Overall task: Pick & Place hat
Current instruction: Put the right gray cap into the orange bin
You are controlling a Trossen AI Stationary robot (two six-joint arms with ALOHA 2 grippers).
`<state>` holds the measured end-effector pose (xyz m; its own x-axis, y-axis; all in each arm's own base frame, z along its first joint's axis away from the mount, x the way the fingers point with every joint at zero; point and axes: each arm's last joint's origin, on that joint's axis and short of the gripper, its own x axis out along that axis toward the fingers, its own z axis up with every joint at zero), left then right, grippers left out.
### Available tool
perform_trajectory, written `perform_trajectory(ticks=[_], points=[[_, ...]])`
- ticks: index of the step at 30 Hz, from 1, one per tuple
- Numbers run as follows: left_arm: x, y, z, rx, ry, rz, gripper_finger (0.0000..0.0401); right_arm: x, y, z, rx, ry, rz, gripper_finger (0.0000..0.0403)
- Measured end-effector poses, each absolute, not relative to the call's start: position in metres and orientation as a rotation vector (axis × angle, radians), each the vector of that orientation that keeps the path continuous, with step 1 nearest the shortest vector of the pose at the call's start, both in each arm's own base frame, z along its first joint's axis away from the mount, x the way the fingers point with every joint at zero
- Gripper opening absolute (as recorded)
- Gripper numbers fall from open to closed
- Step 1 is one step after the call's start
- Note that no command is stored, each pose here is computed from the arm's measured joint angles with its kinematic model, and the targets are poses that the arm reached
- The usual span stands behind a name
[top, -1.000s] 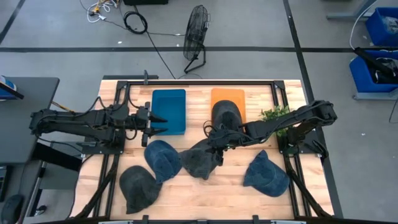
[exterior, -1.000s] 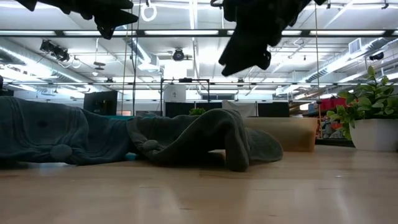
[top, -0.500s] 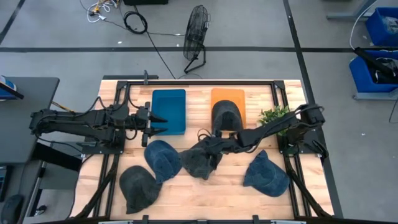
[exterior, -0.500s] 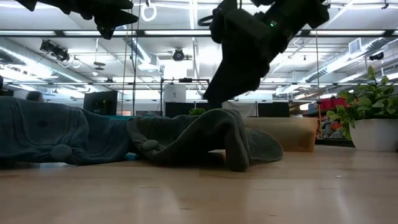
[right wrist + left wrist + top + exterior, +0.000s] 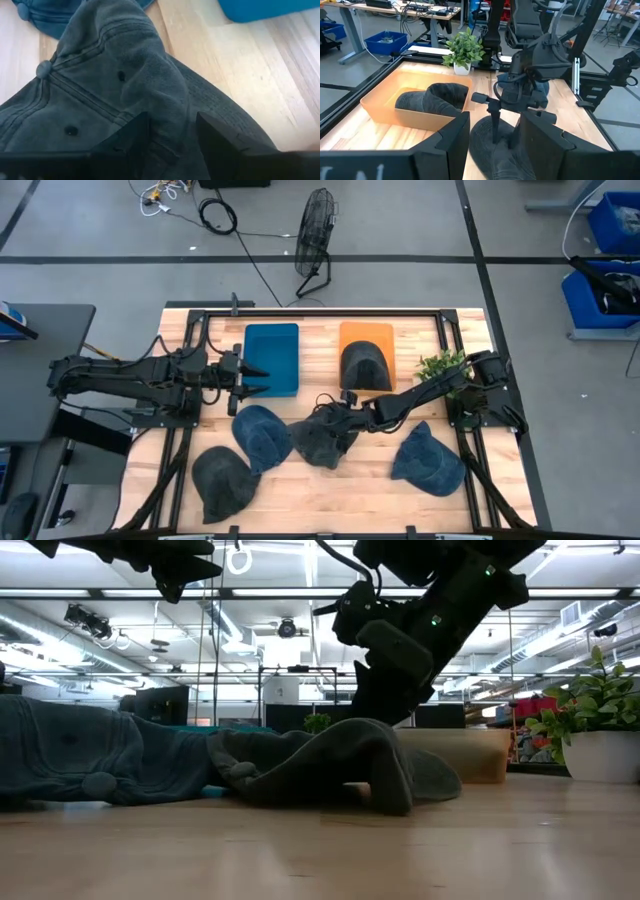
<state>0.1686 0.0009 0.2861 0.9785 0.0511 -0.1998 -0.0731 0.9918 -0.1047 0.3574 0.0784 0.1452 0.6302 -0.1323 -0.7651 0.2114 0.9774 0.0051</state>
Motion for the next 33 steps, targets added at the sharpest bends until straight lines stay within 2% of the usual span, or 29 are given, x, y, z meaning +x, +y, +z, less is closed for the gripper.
perform_trajectory(ticks=[5,12,14,19,26,29,33], points=[[0.169,0.001,0.286,-0.11,0.198,0.062,0.0179,0.358,0.078,0.145,0.1,0.867,-0.202,0.0131],[0.169,0.001,0.286,-0.11,0.198,0.063,0.0179,0.356,0.07,0.144,0.102,0.899,-0.221,0.003],[0.169,0.001,0.286,-0.11,0.199,0.062,0.0179,0.356,0.069,0.145,0.102,0.902,-0.215,0.0012],[0.169,0.001,0.286,-0.11,0.2,0.063,0.0179,0.355,0.073,0.17,0.144,0.893,-0.104,0.0012],[0.169,0.001,0.286,-0.11,0.2,0.063,0.0179,0.331,0.07,0.257,0.04,0.884,-0.031,0.0005],[0.168,0.001,0.286,-0.11,0.199,0.063,0.0179,0.31,0.063,0.292,-0.118,0.909,-0.044,0.0005],[0.168,0.001,0.286,-0.11,0.2,0.063,0.0179,0.277,0.049,0.317,-0.518,1.002,-0.017,0.0005]])
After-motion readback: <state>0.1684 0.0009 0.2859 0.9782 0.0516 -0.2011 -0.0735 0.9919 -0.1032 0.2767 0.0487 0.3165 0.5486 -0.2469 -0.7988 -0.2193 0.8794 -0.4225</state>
